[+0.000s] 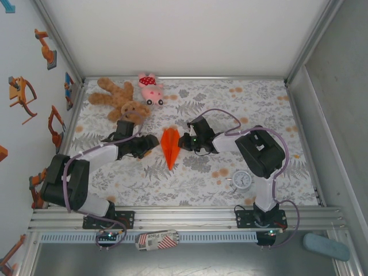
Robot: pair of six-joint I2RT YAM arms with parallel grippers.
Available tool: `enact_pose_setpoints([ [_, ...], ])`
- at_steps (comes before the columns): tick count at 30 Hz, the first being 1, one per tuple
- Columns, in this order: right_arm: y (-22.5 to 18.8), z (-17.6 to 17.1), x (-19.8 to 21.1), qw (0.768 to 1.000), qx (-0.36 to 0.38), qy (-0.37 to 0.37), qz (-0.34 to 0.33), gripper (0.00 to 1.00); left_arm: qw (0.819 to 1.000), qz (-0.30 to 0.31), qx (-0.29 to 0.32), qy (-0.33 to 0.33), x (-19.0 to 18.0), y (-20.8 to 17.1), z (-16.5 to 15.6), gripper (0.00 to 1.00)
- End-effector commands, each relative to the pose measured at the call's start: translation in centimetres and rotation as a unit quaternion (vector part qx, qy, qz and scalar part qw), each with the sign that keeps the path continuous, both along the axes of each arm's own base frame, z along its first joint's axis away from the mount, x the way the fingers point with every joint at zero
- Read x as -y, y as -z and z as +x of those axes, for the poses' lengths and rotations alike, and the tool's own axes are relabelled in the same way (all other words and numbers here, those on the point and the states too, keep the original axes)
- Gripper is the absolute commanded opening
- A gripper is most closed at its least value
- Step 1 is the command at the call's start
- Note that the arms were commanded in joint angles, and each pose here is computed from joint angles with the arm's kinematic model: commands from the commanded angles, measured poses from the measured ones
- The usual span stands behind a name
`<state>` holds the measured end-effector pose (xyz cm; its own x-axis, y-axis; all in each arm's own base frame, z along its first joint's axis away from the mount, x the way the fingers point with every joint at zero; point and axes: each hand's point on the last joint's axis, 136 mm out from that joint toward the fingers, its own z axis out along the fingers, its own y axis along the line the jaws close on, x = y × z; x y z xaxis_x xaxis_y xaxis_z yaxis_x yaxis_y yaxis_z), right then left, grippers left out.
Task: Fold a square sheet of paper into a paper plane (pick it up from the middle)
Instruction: Turn over a paper plane at the center of the table.
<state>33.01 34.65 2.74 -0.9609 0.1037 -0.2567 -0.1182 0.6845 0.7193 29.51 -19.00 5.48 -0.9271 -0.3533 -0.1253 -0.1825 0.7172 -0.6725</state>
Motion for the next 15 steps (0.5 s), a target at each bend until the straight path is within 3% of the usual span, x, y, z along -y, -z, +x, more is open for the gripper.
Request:
enact_pose_setpoints([
  [1, 0.4, 0.2, 0.1, 1.0, 0.0, 0.002, 0.0, 0.0, 0.999, -0.025, 0.015, 0.029, 2.0, -1.0, 1.0, 0.58],
  [6, 0.6, 0.2, 0.4, 1.0, -0.001, 0.002, -0.009, 0.0, 0.999, -0.014, -0.001, 0.046, 3.0, 0.0, 1.3, 0.55],
  [10, 0.5, 0.2, 0.4, 1.0, 0.0, 0.0, -0.01, 0.0, 0.998, 0.017, -0.018, 0.05, 3.0, 1.2, 1.5, 0.43],
  [15, 0.5, 0.2, 0.4, 1.0, -0.001, -0.001, -0.008, 0.0, 0.998, 0.012, -0.025, 0.059, 3.8, 1.7, 2.0, 0.3],
])
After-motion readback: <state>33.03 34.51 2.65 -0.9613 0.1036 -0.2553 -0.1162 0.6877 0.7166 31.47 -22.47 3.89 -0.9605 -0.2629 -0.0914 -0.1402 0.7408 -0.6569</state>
